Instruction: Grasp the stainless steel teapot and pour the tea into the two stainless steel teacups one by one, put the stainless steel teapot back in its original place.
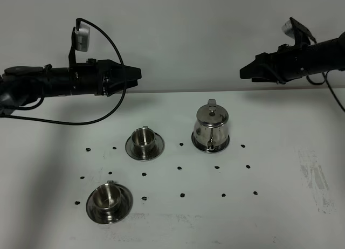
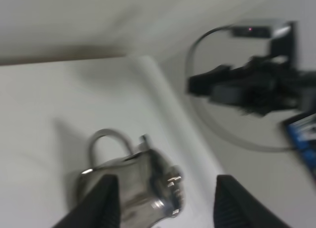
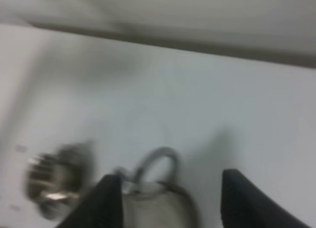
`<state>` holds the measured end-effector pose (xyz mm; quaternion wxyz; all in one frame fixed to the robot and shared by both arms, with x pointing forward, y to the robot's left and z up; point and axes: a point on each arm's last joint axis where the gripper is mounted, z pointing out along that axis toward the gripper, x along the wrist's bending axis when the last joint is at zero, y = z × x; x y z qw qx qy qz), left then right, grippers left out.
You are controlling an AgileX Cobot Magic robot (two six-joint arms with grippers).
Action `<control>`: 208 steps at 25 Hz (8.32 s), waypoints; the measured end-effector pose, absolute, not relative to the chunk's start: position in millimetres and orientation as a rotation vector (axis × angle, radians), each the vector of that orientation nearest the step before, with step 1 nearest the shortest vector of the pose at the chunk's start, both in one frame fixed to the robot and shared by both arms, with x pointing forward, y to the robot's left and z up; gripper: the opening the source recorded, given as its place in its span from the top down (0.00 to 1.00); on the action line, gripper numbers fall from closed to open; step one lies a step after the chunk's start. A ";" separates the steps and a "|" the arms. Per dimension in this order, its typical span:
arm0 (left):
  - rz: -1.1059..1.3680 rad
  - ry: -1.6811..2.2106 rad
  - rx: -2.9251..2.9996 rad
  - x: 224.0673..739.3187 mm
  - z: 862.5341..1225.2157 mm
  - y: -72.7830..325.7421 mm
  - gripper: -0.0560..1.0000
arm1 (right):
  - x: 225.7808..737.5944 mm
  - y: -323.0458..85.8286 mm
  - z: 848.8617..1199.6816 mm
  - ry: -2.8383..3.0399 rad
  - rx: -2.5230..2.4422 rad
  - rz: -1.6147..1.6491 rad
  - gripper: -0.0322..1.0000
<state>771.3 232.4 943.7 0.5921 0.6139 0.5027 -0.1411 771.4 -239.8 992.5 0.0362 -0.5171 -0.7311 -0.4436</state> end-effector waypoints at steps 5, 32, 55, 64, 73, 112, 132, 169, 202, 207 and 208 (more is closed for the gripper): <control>-0.125 1.154 1.601 767.1 984.4 238.7 0.64 | 768.0 -256.0 1027.3 -2.547 -1.728 -1.119 0.54; 0.692 1.204 1.639 578.3 1183.2 282.5 0.72 | 588.1 -266.9 1204.9 -2.595 -2.037 -1.594 0.55; 0.930 1.262 1.479 332.2 1131.0 285.2 0.72 | 484.1 -229.1 1148.7 -2.570 -1.642 -2.086 0.55; 0.849 1.564 1.612 278.0 1083.1 294.6 0.72 | 480.2 -184.0 1140.0 -2.632 -1.409 -2.067 0.55; 0.874 1.574 1.578 247.9 1047.9 294.7 0.72 | 490.6 -170.2 1121.6 -2.671 -1.373 -1.961 0.55; 0.889 1.572 1.560 238.5 1039.7 294.9 0.72 | 547.9 -126.7 1079.1 -2.761 -1.440 -1.807 0.56; 0.889 1.572 1.560 238.5 1039.7 294.9 0.72 | 664.2 -69.9 1085.6 -2.656 -1.732 -1.576 0.59; 0.889 1.572 1.560 238.5 1039.7 294.9 0.72 | 753.5 -73.2 974.3 -2.837 -1.913 -0.927 0.47; 0.889 1.572 1.560 238.5 1039.7 294.9 0.72 | 761.9 -103.2 954.4 -3.056 -1.884 -0.593 0.47; 0.889 1.572 1.560 238.5 1039.7 294.9 0.72 | 761.1 -106.5 955.2 -3.071 -1.891 -0.531 0.47; 0.889 1.572 1.560 238.5 1039.7 294.9 0.72 | 760.6 -107.2 955.2 -3.071 -1.893 -0.514 0.47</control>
